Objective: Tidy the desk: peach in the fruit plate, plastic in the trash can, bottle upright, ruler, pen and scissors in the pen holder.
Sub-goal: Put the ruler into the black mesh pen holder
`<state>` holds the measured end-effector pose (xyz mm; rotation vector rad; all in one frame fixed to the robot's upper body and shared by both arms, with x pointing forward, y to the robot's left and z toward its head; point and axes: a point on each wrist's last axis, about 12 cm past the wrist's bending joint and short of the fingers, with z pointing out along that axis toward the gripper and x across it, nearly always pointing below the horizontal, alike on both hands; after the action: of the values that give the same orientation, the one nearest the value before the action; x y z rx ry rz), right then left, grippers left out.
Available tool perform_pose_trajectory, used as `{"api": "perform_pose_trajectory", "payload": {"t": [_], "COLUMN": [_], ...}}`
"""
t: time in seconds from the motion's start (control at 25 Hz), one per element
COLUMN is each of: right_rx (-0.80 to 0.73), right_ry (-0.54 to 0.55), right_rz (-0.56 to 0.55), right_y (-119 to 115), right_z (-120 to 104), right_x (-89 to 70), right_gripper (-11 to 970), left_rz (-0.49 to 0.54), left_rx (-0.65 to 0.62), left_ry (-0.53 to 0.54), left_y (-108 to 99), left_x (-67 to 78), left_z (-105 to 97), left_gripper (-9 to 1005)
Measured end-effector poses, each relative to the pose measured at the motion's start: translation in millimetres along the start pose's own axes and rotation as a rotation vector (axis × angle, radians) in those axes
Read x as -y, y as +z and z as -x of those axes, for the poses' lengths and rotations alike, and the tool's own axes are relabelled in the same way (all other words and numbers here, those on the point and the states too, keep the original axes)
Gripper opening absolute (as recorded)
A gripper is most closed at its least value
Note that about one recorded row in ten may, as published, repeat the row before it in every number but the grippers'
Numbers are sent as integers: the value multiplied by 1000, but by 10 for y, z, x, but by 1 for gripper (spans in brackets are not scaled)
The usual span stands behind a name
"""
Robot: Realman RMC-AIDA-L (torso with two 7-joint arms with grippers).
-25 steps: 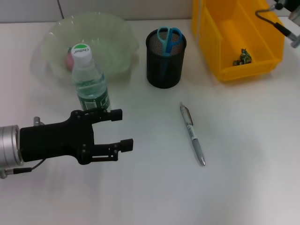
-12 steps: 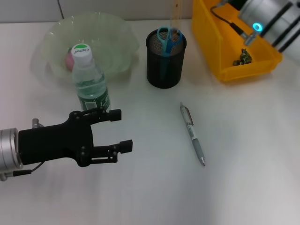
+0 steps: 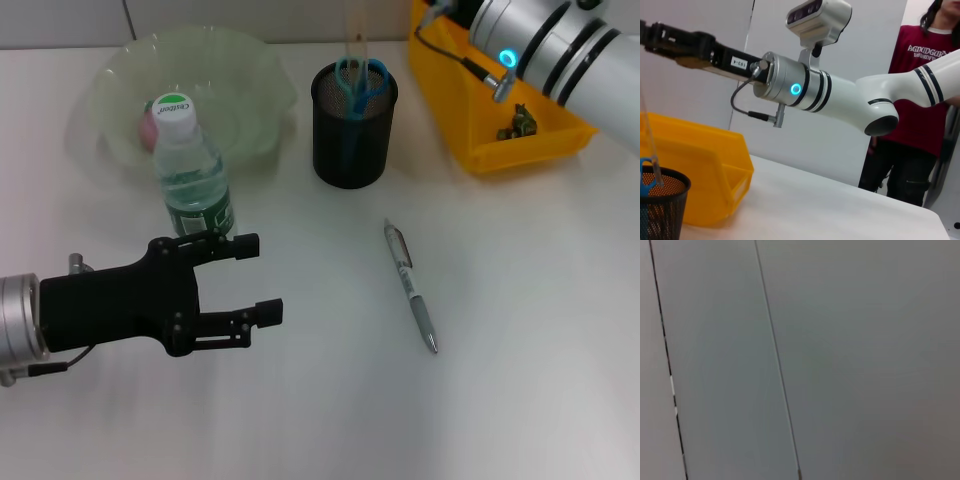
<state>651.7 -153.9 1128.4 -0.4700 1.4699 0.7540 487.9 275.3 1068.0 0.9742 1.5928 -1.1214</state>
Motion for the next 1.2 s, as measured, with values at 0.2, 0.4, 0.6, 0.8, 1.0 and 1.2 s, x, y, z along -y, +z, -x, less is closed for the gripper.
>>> {"api": "perform_pose_trajectory", "payload": {"t": [0.2,0.4,0.6,0.8,1.0,1.2], "right_rx": [-13,-16,-24,-24,-24,-15], "right_ry": [-2,4,13,27,40,15], "right_rz": [2,0,0,1,1,16], "right_y": [-7,-14,-17,-33,-50,-125], "right_z": [-24,-34,-54,-64,-75,-58], "right_x": [-5,-4,-10,-10,-8,16], "right_gripper": [389,390,392,446,530,542], "left_rz": [-3,-6,-6,-5,-5,-4], "left_rx": [0,-2,-1,1,1,0], "left_ry": [5,7,7,5,3,1], "left_y": [11,17,19,18,18,14], "left_x": [-9,-12,-12,-11,-9,-8], "left_z": [14,20,20,21,19,18], "left_gripper": [846,846,846,846,846,846]}}
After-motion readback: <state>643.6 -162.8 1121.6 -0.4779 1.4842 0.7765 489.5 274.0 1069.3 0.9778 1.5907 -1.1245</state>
